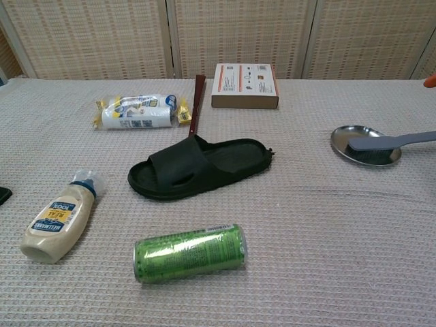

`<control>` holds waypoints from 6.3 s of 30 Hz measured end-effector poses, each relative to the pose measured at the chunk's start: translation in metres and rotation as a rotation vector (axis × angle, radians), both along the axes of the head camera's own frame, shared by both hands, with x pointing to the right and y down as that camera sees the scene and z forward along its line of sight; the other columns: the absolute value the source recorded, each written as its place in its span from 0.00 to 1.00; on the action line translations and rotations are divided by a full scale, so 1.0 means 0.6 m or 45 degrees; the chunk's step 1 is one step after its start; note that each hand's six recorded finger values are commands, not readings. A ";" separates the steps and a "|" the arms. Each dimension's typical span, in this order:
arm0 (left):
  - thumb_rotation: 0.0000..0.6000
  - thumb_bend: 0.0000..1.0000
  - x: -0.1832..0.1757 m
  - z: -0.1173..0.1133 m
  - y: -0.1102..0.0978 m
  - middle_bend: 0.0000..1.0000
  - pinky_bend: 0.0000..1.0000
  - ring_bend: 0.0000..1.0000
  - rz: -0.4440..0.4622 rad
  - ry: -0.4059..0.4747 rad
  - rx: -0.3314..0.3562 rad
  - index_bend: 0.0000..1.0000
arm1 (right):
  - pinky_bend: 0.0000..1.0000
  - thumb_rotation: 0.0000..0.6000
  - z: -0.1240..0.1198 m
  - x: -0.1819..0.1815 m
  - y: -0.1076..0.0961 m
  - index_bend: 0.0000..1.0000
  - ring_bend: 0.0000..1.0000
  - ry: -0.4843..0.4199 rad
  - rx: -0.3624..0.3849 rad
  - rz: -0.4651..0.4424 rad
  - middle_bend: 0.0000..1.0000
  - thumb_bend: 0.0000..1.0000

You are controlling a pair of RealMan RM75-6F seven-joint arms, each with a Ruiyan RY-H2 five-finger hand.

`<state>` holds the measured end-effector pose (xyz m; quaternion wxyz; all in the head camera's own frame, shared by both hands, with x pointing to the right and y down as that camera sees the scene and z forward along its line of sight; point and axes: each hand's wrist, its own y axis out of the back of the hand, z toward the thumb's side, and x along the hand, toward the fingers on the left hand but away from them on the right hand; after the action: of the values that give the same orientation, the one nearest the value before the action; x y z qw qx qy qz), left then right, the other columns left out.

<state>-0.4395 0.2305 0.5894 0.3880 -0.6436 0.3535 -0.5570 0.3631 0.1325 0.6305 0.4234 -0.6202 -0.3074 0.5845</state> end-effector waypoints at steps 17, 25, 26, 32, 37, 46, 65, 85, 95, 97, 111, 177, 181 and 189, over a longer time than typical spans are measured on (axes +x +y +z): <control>1.00 0.45 -0.031 0.009 -0.001 0.00 0.09 0.00 -0.079 -0.036 -0.046 0.00 | 0.11 1.00 0.184 -0.053 -0.094 0.27 0.00 0.159 -0.173 -0.003 0.17 0.12; 1.00 0.46 -0.038 0.012 -0.003 0.00 0.09 0.00 -0.096 -0.046 -0.050 0.00 | 0.15 1.00 0.216 -0.069 -0.112 0.37 0.05 0.116 -0.197 0.038 0.23 0.14; 1.00 0.46 -0.039 0.012 -0.003 0.00 0.09 0.00 -0.098 -0.047 -0.051 0.00 | 0.16 1.00 0.218 -0.071 -0.113 0.39 0.06 0.114 -0.196 0.037 0.23 0.14; 1.00 0.46 -0.041 0.011 -0.002 0.00 0.09 0.00 -0.103 -0.047 -0.053 0.00 | 0.18 1.00 0.228 -0.077 -0.113 0.44 0.10 0.123 -0.209 0.023 0.27 0.15; 1.00 0.46 -0.041 0.012 -0.002 0.00 0.09 0.00 -0.103 -0.047 -0.059 0.00 | 0.24 1.00 0.228 -0.080 -0.112 0.50 0.14 0.118 -0.201 0.022 0.31 0.15; 1.00 0.46 -0.038 0.012 0.000 0.00 0.09 0.00 -0.096 -0.045 -0.063 0.00 | 0.37 1.00 0.223 -0.075 -0.113 0.56 0.21 0.120 -0.181 0.024 0.37 0.16; 1.00 0.46 -0.039 0.010 0.002 0.00 0.09 0.00 -0.094 -0.036 -0.068 0.00 | 0.80 1.00 0.221 -0.088 -0.108 0.88 0.50 0.126 -0.116 -0.034 0.60 0.27; 1.00 0.50 -0.036 0.010 0.005 0.00 0.09 0.00 -0.089 -0.023 -0.079 0.00 | 0.99 1.00 0.229 -0.098 -0.112 0.96 0.62 0.142 -0.202 -0.138 0.66 0.45; 1.00 0.51 -0.037 0.012 0.005 0.00 0.09 0.00 -0.094 -0.019 -0.086 0.00 | 0.99 1.00 0.234 -0.094 -0.115 0.95 0.62 0.075 -0.219 -0.119 0.66 0.45; 1.00 0.51 -0.037 0.012 0.005 0.00 0.09 0.00 -0.094 -0.019 -0.086 0.00 | 0.99 1.00 0.229 -0.095 -0.119 0.94 0.62 0.058 -0.214 -0.121 0.66 0.45; 1.00 0.51 -0.028 0.012 0.008 0.00 0.09 0.00 -0.075 0.006 -0.103 0.00 | 0.99 1.00 0.121 -0.158 -0.150 0.94 0.62 0.022 -0.136 -0.316 0.66 0.45; 1.00 0.51 -0.061 -0.038 0.026 0.00 0.10 0.00 -0.131 0.084 -0.068 0.00 | 0.99 1.00 0.229 -0.523 -0.075 0.94 0.62 0.312 -0.111 -0.861 0.66 0.45; 1.00 0.51 -0.061 -0.036 0.025 0.00 0.10 0.00 -0.132 0.082 -0.070 0.00 | 0.99 1.00 0.228 -0.519 -0.078 0.94 0.62 0.306 -0.117 -0.846 0.66 0.45; 1.00 0.51 -0.060 -0.036 0.024 0.00 0.10 0.00 -0.127 0.082 -0.071 0.00 | 0.99 1.00 0.215 -0.567 -0.049 0.94 0.62 0.221 -0.109 -0.926 0.66 0.45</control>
<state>-0.4754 0.2450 0.5680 0.3301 -0.6533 0.3818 -0.5643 0.0230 0.1034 0.7596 0.6017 -0.6539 -0.0053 0.4586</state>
